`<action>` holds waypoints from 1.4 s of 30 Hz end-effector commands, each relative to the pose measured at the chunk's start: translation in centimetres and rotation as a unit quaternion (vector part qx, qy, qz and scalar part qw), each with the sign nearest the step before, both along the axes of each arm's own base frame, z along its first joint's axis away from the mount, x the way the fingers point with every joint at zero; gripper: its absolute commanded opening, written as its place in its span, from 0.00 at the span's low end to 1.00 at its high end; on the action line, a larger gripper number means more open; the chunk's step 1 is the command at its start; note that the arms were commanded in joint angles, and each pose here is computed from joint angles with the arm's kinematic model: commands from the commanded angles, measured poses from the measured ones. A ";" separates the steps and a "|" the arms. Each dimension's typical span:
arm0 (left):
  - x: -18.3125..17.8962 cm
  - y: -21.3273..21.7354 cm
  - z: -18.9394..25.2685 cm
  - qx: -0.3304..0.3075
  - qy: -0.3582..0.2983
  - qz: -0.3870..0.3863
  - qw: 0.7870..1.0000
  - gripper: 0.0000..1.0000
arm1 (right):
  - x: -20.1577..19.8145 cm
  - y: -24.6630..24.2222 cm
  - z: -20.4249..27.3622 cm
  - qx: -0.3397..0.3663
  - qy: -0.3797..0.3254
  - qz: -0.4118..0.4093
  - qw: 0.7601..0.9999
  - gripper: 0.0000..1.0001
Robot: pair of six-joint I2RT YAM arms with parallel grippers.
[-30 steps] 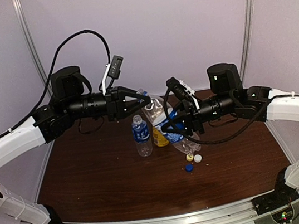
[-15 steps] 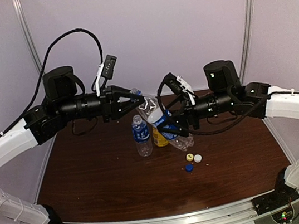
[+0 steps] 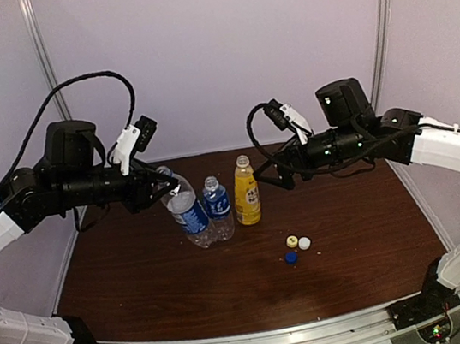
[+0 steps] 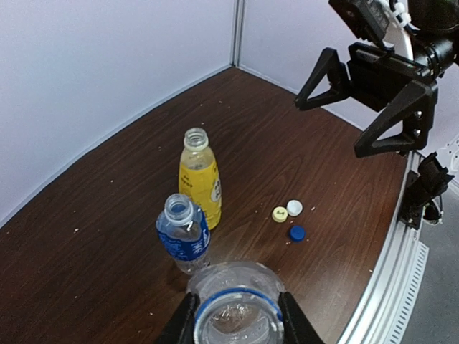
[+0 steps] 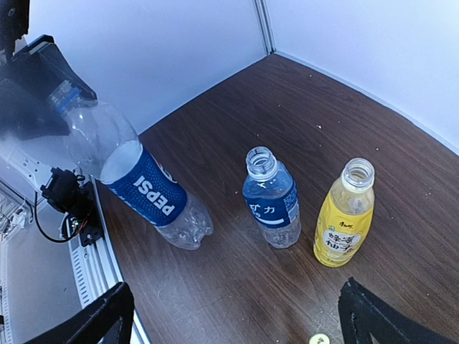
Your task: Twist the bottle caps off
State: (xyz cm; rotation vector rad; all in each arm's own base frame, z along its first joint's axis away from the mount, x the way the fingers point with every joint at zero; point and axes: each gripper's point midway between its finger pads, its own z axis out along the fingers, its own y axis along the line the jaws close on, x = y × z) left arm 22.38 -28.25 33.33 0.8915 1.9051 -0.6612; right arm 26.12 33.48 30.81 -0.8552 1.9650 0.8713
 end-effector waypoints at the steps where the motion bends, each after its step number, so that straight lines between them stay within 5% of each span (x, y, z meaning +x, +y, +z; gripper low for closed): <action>1: 2.1 2.7 -1.7 0.059 -0.024 0.078 0.995 0.00 | 1.2 -1.2 0.8 0.001 -0.007 -0.047 0.999 1.00; 13: 10.5 5.2 -3.5 0.064 -0.031 0.226 0.971 0.00 | 3.9 -3.1 0.9 -0.006 -0.018 -0.144 0.989 1.00; 18: 14.2 3.9 -5.2 0.024 -0.008 0.224 0.974 0.00 | 3.8 -2.6 0.1 -0.010 -0.012 -0.134 0.991 1.00; 25: 18.1 0.5 -7.4 0.049 0.008 0.200 0.978 0.00 | 3.4 -2.8 -0.7 -0.014 -0.008 -0.127 0.992 1.00; 42: 19.0 -2.5 -10.6 0.050 0.042 0.151 0.986 0.00 | 2.9 -3.7 -1.4 -0.020 -0.008 -0.133 0.991 1.00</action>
